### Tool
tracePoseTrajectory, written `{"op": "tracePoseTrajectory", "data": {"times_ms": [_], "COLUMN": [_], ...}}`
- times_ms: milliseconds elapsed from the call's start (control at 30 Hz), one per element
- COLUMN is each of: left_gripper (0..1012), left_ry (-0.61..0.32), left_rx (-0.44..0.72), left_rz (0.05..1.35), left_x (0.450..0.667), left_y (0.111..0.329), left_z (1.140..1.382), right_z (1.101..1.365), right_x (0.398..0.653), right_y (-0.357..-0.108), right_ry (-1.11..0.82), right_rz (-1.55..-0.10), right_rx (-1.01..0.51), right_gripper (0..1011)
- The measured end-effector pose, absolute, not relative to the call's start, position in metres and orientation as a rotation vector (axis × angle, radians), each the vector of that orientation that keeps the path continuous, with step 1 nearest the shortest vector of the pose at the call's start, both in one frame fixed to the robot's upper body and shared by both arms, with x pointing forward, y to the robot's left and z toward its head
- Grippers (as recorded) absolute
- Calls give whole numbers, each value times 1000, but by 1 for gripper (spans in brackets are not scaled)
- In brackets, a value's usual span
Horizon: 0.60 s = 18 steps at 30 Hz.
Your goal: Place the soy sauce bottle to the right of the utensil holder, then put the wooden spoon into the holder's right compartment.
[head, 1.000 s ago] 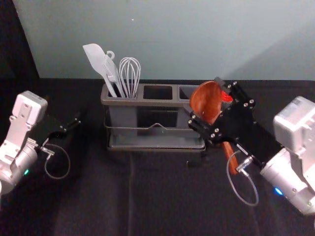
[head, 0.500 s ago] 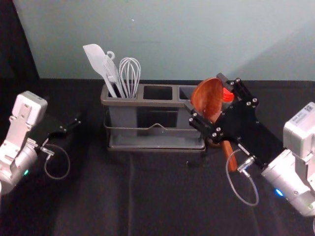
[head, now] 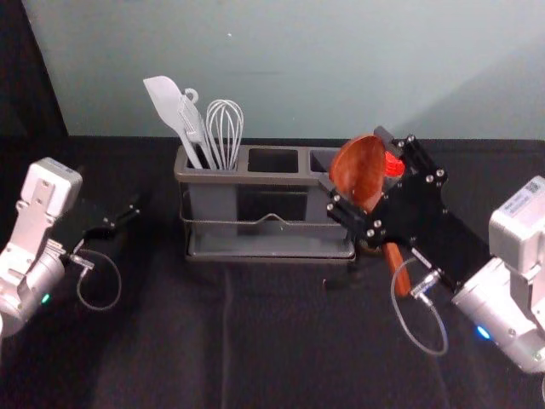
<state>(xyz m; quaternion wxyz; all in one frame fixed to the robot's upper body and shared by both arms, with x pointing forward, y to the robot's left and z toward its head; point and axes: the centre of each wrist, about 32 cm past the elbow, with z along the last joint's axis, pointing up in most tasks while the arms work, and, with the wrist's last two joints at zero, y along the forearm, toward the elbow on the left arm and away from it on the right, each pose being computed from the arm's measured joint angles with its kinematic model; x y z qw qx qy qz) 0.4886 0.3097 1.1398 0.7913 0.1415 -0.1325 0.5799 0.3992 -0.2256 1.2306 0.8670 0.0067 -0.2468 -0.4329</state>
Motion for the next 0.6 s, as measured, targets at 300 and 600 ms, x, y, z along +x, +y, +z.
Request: {"op": "tracePoseTrajectory", "data": {"times_ms": [300,600], "left_gripper": [1000,1000], "left_ry": [-285,-285], "left_rx": [305,304], "left_rz": [1248,1248], "left_x": [489,489], "left_y": [310,310], "left_z": [1140,1140], "right_z": [1246,1259], "right_x": [426,474], "right_y": [-227,-225], "right_ry": [-573,-544], "right_rz": [-884,-843], "right_rx": [39,103], "right_gripper": [840,840]}}
